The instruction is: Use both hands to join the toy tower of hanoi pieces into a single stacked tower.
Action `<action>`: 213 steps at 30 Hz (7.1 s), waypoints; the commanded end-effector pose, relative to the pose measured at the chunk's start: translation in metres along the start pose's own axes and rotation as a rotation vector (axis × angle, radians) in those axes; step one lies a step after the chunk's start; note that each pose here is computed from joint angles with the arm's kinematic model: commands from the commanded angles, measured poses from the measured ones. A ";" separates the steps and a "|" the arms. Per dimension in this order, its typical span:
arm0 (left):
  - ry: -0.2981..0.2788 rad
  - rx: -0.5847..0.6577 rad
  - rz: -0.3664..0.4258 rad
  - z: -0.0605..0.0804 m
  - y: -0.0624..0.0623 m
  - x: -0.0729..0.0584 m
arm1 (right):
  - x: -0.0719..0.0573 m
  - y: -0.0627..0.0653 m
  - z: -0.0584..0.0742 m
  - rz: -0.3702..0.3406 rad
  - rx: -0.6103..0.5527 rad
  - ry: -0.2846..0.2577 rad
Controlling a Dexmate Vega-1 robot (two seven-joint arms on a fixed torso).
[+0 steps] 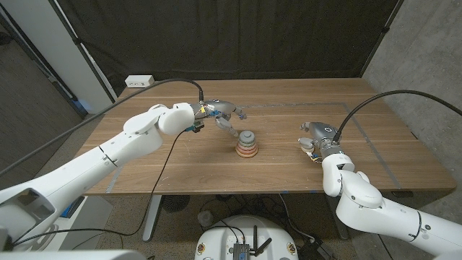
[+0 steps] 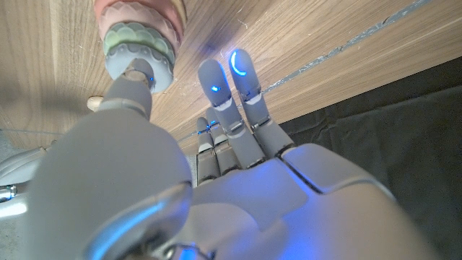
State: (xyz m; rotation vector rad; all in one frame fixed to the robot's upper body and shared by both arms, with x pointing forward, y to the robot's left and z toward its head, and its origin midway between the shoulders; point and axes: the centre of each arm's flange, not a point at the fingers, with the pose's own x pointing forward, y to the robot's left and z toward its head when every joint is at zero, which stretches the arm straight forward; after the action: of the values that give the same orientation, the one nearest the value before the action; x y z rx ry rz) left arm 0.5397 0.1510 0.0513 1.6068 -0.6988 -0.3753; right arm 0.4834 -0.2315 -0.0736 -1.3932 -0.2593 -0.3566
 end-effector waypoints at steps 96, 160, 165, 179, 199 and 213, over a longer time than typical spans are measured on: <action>0.547 -0.249 0.377 -0.045 -0.078 -0.138 | 0.016 -0.006 0.009 -0.024 0.037 -0.081; 0.549 -0.246 0.384 -0.053 -0.072 -0.130 | 0.013 -0.015 -0.013 0.139 -0.068 0.028; 0.549 -0.240 0.393 -0.053 -0.069 -0.130 | 0.013 -0.014 -0.014 0.151 -0.067 0.035; 0.543 -0.244 0.395 -0.057 -0.065 -0.124 | 0.018 -0.009 -0.013 0.191 -0.083 0.066; 0.532 -0.248 0.393 -0.060 -0.064 -0.119 | 0.019 0.004 -0.014 0.214 -0.077 0.087; 0.525 -0.237 0.391 -0.061 -0.061 -0.119 | 0.019 0.013 -0.015 0.216 -0.073 0.104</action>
State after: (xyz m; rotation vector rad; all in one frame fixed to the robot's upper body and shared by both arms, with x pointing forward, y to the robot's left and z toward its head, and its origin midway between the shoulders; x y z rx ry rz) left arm 0.4993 0.2751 -0.0185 1.2252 -0.5161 0.2432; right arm 0.5031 -0.2466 -0.0741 -1.4577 -0.0220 -0.2565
